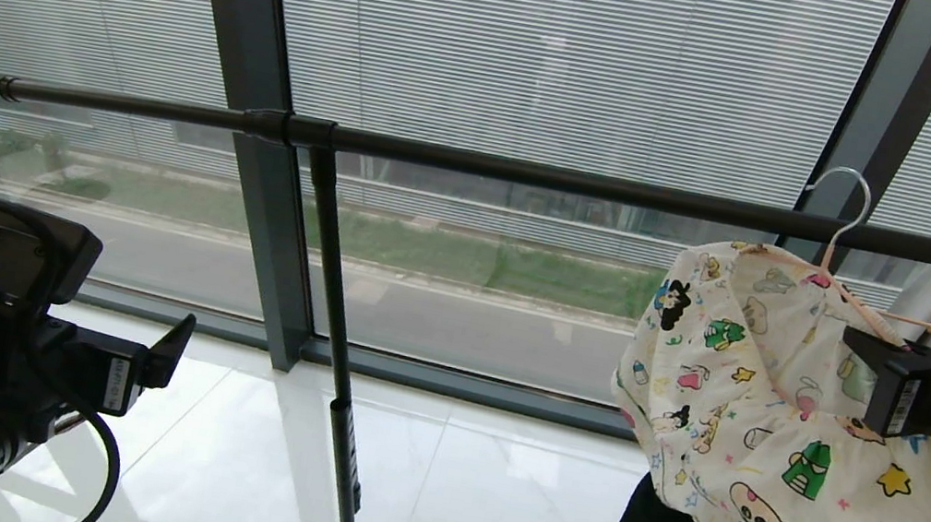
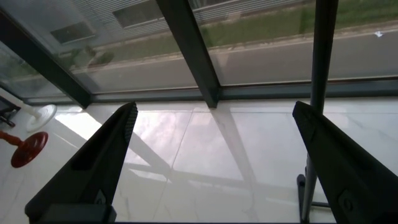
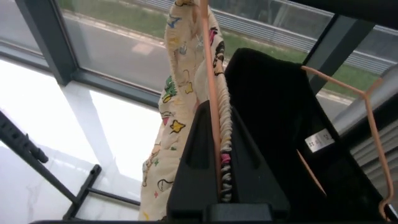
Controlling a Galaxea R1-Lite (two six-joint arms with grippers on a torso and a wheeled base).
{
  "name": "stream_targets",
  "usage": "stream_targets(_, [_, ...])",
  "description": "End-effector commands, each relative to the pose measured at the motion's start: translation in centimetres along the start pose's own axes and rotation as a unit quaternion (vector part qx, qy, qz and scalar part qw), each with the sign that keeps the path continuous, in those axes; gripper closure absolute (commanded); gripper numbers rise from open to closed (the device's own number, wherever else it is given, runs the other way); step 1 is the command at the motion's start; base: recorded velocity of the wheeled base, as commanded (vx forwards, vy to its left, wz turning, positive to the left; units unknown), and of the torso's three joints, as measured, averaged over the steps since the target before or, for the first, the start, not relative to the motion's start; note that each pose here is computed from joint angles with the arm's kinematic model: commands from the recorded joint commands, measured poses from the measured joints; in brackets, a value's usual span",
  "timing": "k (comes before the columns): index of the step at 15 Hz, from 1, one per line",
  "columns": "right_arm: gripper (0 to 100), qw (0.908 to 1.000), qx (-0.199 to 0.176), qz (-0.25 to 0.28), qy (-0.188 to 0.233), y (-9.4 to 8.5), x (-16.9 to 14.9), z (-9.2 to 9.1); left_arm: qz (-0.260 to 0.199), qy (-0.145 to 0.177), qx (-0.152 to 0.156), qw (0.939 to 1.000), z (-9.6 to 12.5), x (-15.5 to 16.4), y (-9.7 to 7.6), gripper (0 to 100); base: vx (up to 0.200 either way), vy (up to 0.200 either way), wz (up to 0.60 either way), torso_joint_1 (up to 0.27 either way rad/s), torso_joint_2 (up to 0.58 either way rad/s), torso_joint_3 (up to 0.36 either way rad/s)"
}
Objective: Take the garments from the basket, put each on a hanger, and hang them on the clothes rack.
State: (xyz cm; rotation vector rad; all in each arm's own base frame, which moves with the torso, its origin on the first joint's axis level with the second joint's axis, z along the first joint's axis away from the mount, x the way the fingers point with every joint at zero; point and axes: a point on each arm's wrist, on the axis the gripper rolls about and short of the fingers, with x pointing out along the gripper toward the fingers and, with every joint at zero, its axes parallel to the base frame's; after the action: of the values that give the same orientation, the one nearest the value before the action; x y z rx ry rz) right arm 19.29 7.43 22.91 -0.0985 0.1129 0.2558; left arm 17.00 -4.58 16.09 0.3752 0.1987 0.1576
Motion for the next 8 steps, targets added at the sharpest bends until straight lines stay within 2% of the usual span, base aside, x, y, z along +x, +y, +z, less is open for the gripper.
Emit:
stream_targets(1, [100, 0.9998, -0.003, 0.001, 0.019, 0.3, 2.7, -0.1, 0.001, -0.001, 0.0, 1.0, 0.0, 0.0, 0.0, 0, 0.0, 0.0, 0.0, 0.0, 0.0, 0.0])
stream_targets(4, [100, 0.9989, -0.006, 0.001, 0.047, 0.7, 4.9, -1.1, 0.001, -0.003, -0.002, 1.0, 0.1, 0.0, 0.1, 0, 0.0, 0.0, 0.0, 0.0, 0.0, 0.0])
stream_targets(8, [100, 0.9979, -0.006, 0.002, 0.064, 0.8, 5.7, -1.9, 0.001, -0.004, -0.001, 1.0, 0.2, -0.1, 0.1, 0, 0.0, 0.0, 0.0, 0.0, 0.0, 0.0])
